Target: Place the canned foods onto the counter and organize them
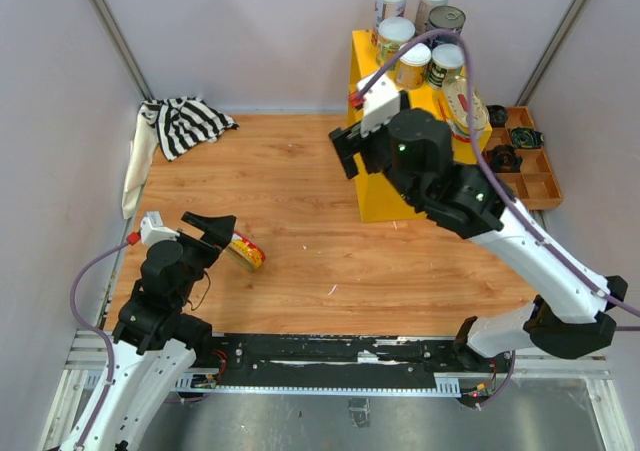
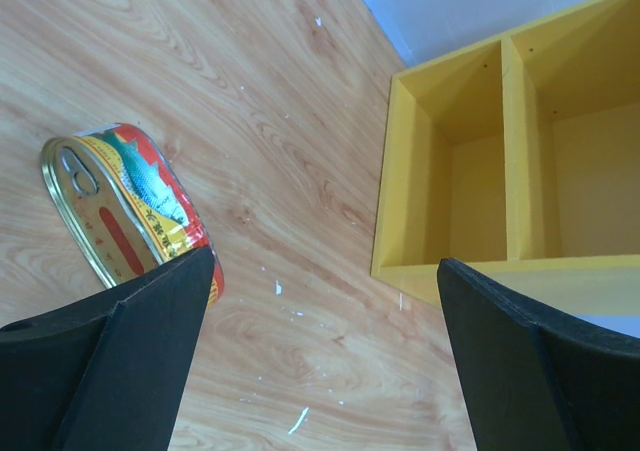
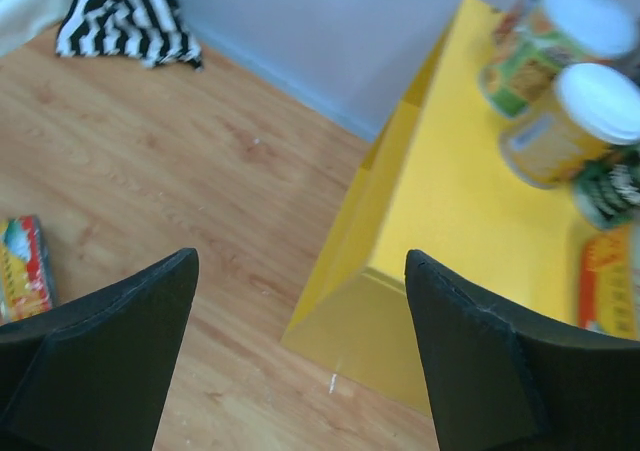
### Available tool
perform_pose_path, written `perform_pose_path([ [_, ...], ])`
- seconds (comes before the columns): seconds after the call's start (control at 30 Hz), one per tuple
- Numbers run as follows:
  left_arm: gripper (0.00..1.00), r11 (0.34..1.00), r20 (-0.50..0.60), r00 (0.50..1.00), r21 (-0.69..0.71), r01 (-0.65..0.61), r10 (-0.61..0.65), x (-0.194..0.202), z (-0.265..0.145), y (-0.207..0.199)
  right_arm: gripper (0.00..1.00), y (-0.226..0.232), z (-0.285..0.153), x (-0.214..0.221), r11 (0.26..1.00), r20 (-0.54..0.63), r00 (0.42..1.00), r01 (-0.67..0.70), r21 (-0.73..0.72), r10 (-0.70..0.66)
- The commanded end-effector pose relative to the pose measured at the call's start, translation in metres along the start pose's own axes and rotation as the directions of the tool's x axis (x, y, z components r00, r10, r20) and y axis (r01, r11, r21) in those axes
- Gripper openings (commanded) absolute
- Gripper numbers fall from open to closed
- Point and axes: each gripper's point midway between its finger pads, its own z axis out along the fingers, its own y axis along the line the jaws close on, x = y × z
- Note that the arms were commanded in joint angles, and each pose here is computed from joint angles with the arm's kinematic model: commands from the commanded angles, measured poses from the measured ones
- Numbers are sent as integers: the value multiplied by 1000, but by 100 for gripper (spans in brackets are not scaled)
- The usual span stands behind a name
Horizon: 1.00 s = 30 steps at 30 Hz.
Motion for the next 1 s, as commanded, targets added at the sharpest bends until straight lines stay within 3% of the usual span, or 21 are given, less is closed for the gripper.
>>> perform_pose_path([
  [0.0, 98, 997, 37, 998, -53, 58, -56, -4, 1, 12, 84, 74, 9, 31, 984, -47, 998, 33, -175, -42],
  [0.13, 99, 994, 53, 997, -83, 65, -60, -8, -1, 16, 84, 140, 13, 87, 934, -160, 987, -41, -355, -17],
  [0.33, 99, 992, 82, 995, -106, 65, -56, -14, -3, 20, 85, 203, 22, 155, 870, -274, 962, -127, -476, -9],
  [0.73, 99, 991, 77, 994, -97, 91, -83, -8, -5, 27, 87, 284, 46, 218, 762, -391, 921, -253, -596, 0],
  [0.97, 99, 993, 92, 993, -90, 81, -73, -13, -10, 25, 87, 314, 60, 231, 719, -420, 907, -293, -630, 1],
])
